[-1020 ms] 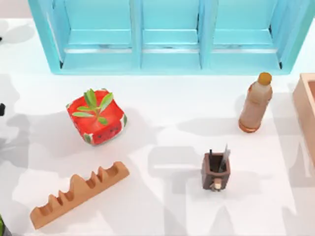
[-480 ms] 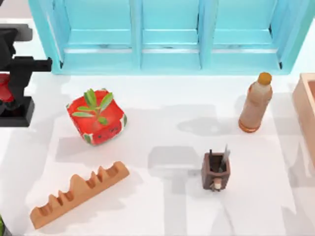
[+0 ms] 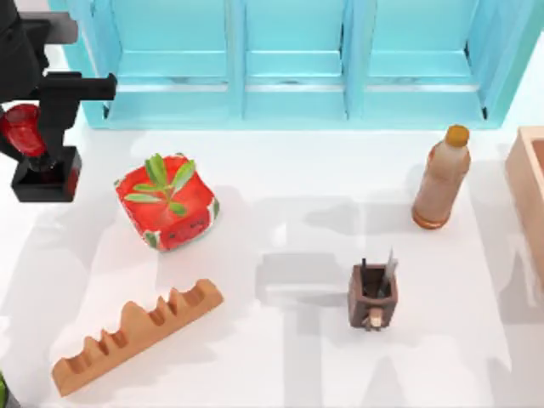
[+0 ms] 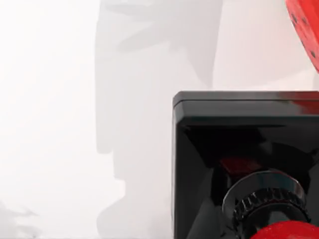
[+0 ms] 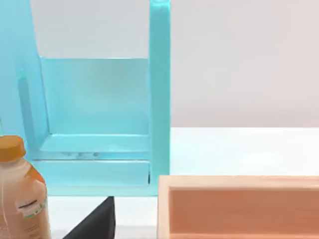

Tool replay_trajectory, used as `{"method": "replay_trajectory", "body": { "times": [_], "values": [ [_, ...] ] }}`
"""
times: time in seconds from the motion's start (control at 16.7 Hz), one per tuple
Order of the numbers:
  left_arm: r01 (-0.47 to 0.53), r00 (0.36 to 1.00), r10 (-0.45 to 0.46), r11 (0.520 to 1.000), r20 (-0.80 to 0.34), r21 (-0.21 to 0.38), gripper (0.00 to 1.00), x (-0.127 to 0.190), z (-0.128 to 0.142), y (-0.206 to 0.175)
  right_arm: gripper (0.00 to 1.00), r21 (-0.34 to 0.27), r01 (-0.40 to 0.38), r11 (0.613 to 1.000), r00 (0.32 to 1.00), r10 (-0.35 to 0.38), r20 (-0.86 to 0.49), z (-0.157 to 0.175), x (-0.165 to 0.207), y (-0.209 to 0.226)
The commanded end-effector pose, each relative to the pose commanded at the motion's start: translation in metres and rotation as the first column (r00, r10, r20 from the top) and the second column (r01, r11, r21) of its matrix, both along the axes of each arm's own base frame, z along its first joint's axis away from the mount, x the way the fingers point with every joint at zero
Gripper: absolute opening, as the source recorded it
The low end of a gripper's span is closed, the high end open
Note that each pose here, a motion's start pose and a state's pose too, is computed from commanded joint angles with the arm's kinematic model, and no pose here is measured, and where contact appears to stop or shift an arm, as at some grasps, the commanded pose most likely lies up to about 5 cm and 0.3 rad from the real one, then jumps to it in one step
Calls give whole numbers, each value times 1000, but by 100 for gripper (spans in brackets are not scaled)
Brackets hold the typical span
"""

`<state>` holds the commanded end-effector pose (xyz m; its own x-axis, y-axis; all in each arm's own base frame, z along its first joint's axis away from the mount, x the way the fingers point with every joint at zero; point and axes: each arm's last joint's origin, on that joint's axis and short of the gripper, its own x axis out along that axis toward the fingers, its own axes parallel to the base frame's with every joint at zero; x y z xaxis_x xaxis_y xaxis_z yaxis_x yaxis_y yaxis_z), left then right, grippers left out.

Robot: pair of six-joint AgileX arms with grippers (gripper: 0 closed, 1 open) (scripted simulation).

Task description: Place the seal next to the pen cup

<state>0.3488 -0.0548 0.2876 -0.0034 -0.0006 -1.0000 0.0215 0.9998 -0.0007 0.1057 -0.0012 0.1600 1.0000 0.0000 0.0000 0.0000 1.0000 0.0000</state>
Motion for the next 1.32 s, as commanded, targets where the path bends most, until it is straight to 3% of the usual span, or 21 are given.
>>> {"method": "replay_trajectory", "body": {
  "times": [0.24,0.42,0.54,0.72,0.9,1.02,1.32],
  "values": [
    [0,999,2,998,38,-62,0,-10,5,-25,100,0,0,1000,1000,0,0,0,0,0],
    [-2,999,8,991,44,-136,0,-24,2,-79,100,0,0,1000,1000,0,0,0,0,0],
    [6,1000,-5,989,11,-149,0,-40,-9,-132,100,0,0,1000,1000,0,0,0,0,0],
    [13,999,-16,995,-29,-97,0,-65,-35,-203,100,0,0,1000,1000,0,0,0,0,0],
    [9,1000,-9,1000,-7,-26,0,-80,-48,-243,100,0,0,1000,1000,0,0,0,0,0],
    [-1,1000,1,1000,4,0,0,-81,-53,-250,100,0,0,1000,1000,0,0,0,0,0],
    [-2,1000,2,1000,3,-1,0,-80,-53,-249,100,0,0,1000,1000,0,0,0,0,0]
  ]
}}
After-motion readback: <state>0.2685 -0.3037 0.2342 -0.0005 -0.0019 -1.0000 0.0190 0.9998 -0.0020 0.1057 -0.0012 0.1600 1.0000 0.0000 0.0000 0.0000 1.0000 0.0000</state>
